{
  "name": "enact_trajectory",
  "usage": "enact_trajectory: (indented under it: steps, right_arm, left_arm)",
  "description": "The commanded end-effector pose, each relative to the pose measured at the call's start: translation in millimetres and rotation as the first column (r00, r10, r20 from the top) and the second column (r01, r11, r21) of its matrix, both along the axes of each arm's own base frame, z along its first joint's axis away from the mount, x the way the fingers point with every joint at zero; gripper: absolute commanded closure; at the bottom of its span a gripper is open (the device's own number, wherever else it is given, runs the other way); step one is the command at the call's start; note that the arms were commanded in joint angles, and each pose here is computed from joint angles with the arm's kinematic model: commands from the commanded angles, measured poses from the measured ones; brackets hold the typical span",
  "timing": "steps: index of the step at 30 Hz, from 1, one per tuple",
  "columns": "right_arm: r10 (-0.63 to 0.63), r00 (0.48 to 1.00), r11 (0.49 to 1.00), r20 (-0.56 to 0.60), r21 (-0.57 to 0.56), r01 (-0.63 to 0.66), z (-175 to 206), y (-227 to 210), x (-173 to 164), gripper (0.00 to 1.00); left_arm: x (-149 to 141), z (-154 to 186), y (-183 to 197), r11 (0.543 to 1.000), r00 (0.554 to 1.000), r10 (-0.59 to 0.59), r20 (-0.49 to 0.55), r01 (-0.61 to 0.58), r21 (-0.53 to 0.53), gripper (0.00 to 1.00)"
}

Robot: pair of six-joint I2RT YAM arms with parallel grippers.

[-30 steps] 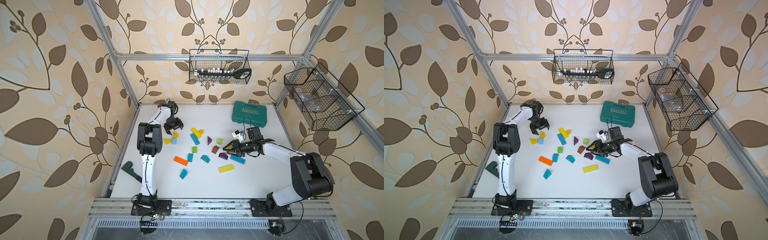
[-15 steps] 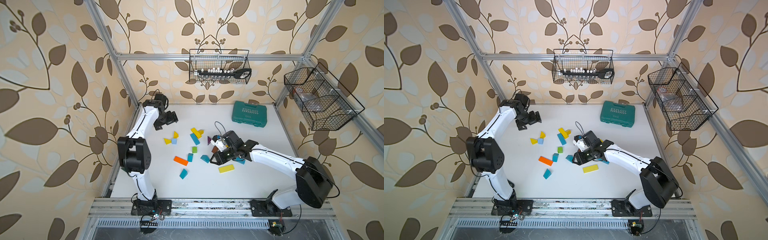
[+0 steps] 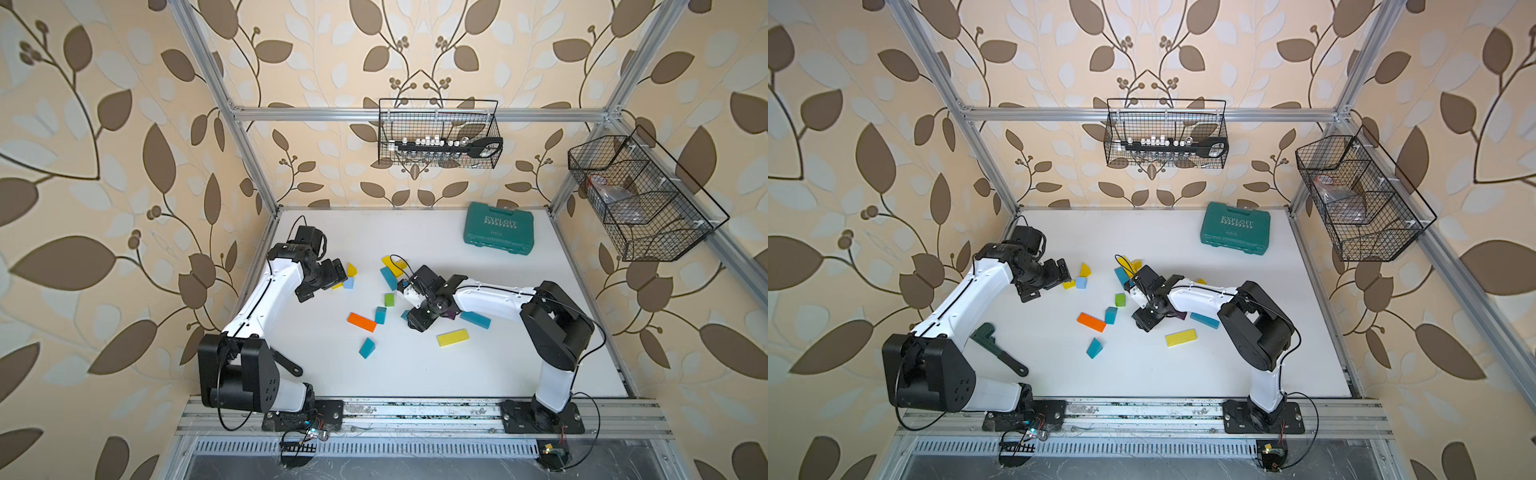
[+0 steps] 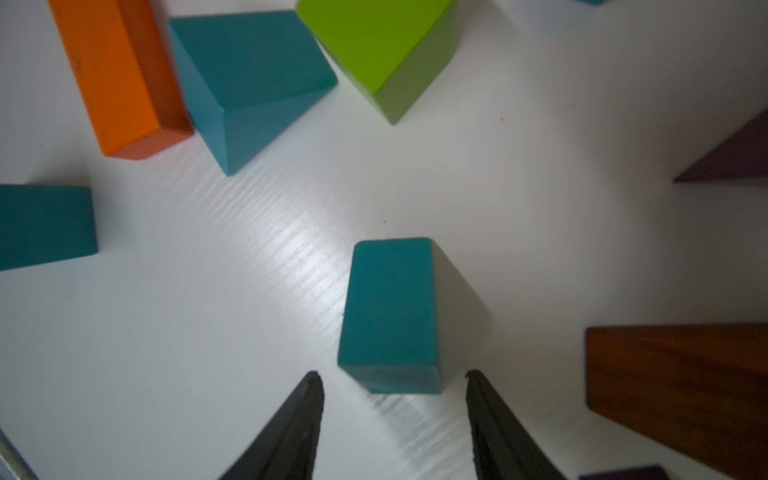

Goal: Assemble a small pinwheel with building blocks
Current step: Pick up the building block from the center of the board.

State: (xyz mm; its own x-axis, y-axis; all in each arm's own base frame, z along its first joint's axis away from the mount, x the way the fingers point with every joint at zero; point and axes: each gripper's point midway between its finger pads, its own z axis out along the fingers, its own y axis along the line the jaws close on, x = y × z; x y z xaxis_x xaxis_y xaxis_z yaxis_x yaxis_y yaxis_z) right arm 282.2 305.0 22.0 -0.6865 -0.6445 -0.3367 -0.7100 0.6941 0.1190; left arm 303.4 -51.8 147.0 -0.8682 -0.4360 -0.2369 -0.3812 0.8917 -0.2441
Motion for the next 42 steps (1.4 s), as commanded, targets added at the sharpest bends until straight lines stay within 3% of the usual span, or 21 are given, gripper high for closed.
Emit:
enact_trajectory:
  steps: [1,8,10,13,16,20,22,24,29,30,34,38,42]
  right_arm:
    - [0.029,1.0,0.999,0.007,-0.032,-0.029,-8.7,5.4,7.5,0.47]
    - [0.025,0.999,0.999,-0.023,0.031,-0.024,-4.6,16.3,3.7,0.73]
    - [-0.011,1.0,0.998,-0.028,0.063,0.012,4.5,20.0,4.0,0.84]
    - [-0.102,0.993,0.983,-0.062,0.15,0.11,25.2,25.9,6.2,0.93]
    - [-0.202,0.968,0.922,-0.151,0.303,0.239,51.8,34.8,10.2,0.96]
    - [-0.291,0.89,0.769,-0.351,0.467,0.436,78.7,32.8,21.4,0.97]
    - [-0.286,0.854,0.714,-0.435,0.497,0.493,85.8,28.6,25.1,0.97]
    - [-0.27,0.833,0.692,-0.483,0.504,0.517,90.2,24.7,24.7,0.97]
    - [-0.169,0.8,0.646,-0.575,0.549,0.531,108.5,21.4,14.0,0.94]
    - [-0.141,0.795,0.638,-0.589,0.561,0.528,113.0,21.6,11.3,0.94]
    - [-0.038,0.771,0.623,-0.636,0.588,0.516,125.5,24.4,-4.7,0.94]
    - [0.043,0.747,0.621,-0.663,0.604,0.5,132.5,25.6,-18.3,0.94]
    - [0.075,0.739,0.62,-0.67,0.611,0.491,134.7,23.4,-27.9,0.93]
  left_arm:
    - [0.0,1.3,1.6,0.999,0.999,0.028,0.032,-0.028,-0.018,0.01]
    - [-8.8,-1.7,-18.2,0.99,0.999,0.026,0.034,-0.021,-0.141,0.01]
    - [-9.9,2.2,-29.5,0.981,0.999,0.019,0.05,-0.009,-0.196,0.01]
    - [-10.8,10.1,-47.9,0.973,0.997,-0.002,0.077,0.02,-0.228,0.01]
    - [-14.7,18.3,-75.4,0.971,0.994,-0.062,0.091,0.081,-0.225,0.01]
    - [-23.4,29.9,-117.9,0.951,0.971,-0.201,0.133,0.226,-0.212,0.01]
    - [-29.1,34.3,-137.6,0.91,0.925,-0.33,0.19,0.365,-0.197,0.01]
    - [-40.6,38.3,-157.3,0.815,0.833,-0.494,0.248,0.543,-0.203,0.01]
    - [-69.0,38.6,-172.3,0.649,0.641,-0.709,0.294,0.756,-0.083,0.01]
    - [-79.4,38.3,-182.4,0.584,0.572,-0.76,0.309,0.81,-0.063,0.01]
    - [-98.0,28.0,-203.7,0.43,0.407,-0.879,0.248,0.902,0.046,0.01]
    - [-96.1,18.1,-214.9,0.341,0.317,-0.925,0.208,0.935,0.092,0.01]
    - [-80.5,15.9,-212.8,0.316,0.288,-0.943,0.169,0.933,0.174,0.02]
